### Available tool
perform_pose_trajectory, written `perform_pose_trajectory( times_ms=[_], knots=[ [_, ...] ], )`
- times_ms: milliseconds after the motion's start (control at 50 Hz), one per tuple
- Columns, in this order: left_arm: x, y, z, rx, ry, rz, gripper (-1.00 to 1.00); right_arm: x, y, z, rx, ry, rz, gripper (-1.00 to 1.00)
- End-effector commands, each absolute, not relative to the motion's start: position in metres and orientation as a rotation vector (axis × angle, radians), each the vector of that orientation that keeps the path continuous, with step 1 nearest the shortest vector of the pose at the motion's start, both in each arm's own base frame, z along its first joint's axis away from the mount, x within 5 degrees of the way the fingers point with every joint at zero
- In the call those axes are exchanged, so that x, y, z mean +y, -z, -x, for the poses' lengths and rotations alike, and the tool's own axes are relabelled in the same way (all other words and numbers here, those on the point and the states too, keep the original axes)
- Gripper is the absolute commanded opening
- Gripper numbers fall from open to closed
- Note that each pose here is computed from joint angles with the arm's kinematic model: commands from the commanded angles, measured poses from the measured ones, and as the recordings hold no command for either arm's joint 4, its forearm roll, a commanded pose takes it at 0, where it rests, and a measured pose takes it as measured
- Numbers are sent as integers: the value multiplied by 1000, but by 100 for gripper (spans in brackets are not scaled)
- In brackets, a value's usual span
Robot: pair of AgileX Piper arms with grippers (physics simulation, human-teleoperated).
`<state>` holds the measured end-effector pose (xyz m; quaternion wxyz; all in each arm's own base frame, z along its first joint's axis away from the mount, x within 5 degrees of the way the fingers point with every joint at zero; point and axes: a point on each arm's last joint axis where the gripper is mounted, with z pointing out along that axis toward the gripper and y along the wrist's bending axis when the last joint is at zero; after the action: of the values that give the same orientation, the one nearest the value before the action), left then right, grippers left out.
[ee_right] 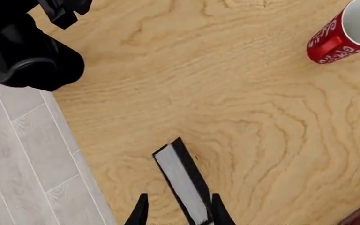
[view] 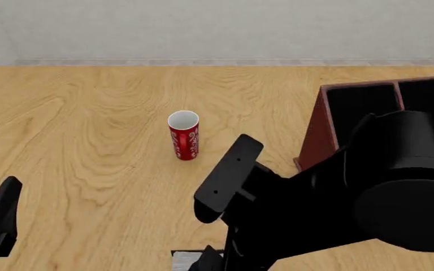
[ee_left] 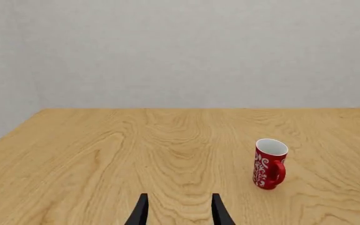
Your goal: Pick up the book and place it in the left compartment of the caddy.
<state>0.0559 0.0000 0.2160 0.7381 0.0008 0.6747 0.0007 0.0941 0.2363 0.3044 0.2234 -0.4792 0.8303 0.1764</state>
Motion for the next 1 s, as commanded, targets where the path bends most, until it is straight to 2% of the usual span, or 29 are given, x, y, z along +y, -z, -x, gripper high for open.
perform_pose_trajectory(
  times_ms=[20,1000],
  knots=[
    [0,-216,-56,1481,-2,-2,100,235,-299,-94,2309,-475,1326,100],
    [0,-216,-56,1481,-2,-2,100,236,-261,-90,2389,-458,1301,100]
  ],
)
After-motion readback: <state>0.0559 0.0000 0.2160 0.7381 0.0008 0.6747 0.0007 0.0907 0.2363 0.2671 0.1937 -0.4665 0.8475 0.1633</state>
